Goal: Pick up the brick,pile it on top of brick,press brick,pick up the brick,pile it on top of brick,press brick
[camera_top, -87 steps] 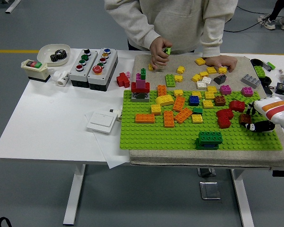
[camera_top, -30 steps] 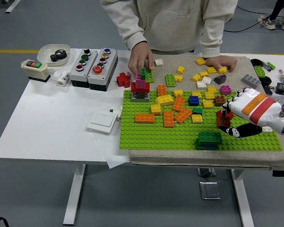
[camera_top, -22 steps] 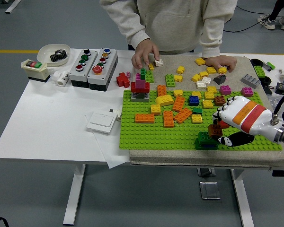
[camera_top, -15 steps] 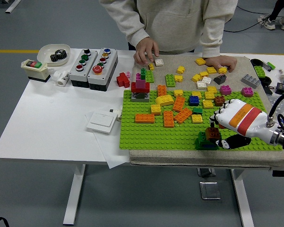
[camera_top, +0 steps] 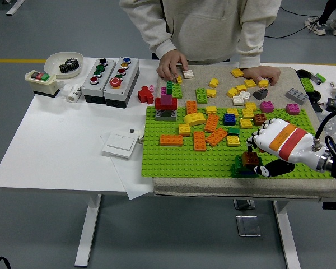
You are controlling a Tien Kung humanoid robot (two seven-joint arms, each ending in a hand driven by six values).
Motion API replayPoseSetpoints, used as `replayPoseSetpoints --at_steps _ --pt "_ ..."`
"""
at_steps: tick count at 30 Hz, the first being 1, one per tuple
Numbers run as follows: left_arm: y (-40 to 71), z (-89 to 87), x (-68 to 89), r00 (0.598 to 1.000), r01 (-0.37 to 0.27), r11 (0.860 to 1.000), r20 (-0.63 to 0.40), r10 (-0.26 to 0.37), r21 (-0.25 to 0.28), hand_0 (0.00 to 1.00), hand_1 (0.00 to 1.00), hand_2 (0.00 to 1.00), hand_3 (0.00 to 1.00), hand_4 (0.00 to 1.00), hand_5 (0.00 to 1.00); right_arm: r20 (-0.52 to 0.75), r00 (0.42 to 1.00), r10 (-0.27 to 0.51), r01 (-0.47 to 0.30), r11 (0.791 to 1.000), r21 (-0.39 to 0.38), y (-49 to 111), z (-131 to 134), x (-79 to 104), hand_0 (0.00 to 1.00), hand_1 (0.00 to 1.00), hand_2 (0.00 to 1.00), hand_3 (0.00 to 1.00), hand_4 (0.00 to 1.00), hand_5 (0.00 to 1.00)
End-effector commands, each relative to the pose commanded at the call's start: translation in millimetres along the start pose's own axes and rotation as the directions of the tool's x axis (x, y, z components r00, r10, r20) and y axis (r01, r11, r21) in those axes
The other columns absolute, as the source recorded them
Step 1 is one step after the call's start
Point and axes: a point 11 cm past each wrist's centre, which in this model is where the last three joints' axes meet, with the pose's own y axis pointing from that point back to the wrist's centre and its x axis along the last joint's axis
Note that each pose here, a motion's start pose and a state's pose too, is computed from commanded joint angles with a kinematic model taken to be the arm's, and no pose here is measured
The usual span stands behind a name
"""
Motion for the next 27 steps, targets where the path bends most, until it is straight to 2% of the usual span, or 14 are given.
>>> replayPoseSetpoints --at_steps 27 --pt "0.1 0.2 -0.3 1.000 0.000 1.000 0.003 0.000 0.001 0.656 0.708 0.726 0.587 0.663 0.664 0.012 1.000 -0.023 0.023 1.000 -0.015 -1.7 6.0 -9.8 0.547 0.455 0.517 0.503 0.699 0.546"
